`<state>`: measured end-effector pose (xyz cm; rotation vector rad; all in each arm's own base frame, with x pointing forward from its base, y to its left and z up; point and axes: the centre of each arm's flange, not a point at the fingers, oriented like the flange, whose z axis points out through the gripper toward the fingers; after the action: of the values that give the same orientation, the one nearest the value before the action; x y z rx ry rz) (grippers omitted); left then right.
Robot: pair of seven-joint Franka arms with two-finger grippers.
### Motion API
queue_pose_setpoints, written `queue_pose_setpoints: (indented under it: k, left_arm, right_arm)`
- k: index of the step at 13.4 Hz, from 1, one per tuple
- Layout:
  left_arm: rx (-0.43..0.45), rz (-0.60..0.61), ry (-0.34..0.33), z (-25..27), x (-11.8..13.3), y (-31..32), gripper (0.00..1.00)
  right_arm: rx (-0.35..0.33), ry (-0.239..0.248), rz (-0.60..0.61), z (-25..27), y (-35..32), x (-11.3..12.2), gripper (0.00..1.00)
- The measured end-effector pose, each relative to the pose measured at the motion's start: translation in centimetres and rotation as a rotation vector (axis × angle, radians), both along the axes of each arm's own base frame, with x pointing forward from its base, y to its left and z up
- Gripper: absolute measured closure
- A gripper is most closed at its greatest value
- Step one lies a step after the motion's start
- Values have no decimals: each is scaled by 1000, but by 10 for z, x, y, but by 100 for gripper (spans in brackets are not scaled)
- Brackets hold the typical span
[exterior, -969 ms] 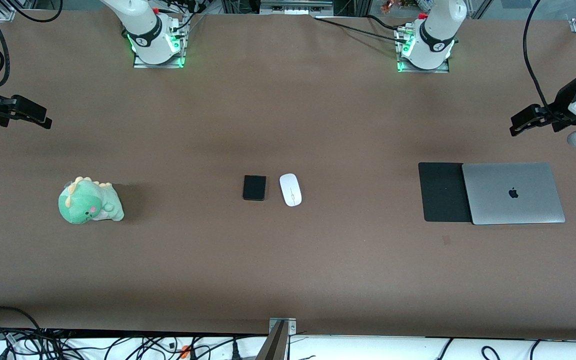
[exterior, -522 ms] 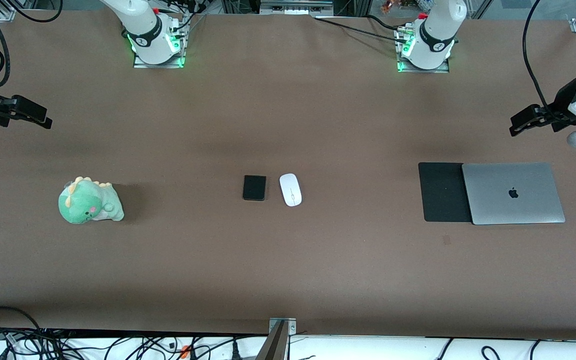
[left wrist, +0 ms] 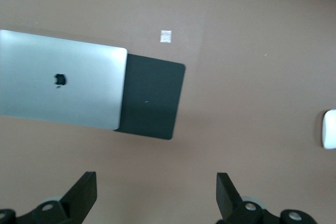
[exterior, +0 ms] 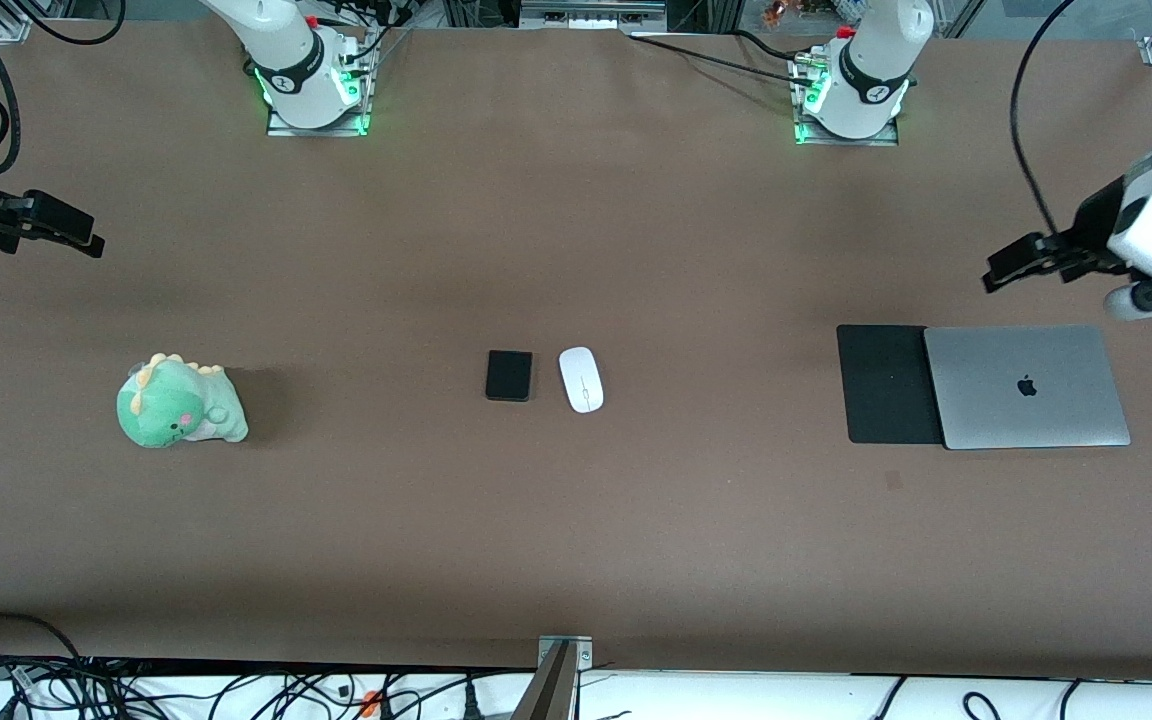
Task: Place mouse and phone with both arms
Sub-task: 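Move the left gripper from rest toward the white mouse, then lower the left gripper over the white mouse and close on it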
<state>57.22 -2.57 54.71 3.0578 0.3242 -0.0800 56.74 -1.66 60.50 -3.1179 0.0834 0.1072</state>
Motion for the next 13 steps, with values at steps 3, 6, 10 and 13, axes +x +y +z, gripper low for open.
queue_pose_setpoints:
  k: [3, 6, 10, 13]
  left_arm:
    - [-14, 37, 5, -39, 18, -69, 0]
    - [-42, 79, 15, -83, 27, -142, 0]
    - [-90, 157, 28, -134, 39, -247, 0]
    - [-128, 199, 4, -178, 46, -328, 0]
  right_arm:
    - [0, 1, 0, 0, 0, 0, 0]
    - [0, 2, 0, -1, 0, 0, 0]
    - [0, 6, 0, -3, 0, 0, 0]
    - [0, 11, 1, -5, 1, 1, 0]
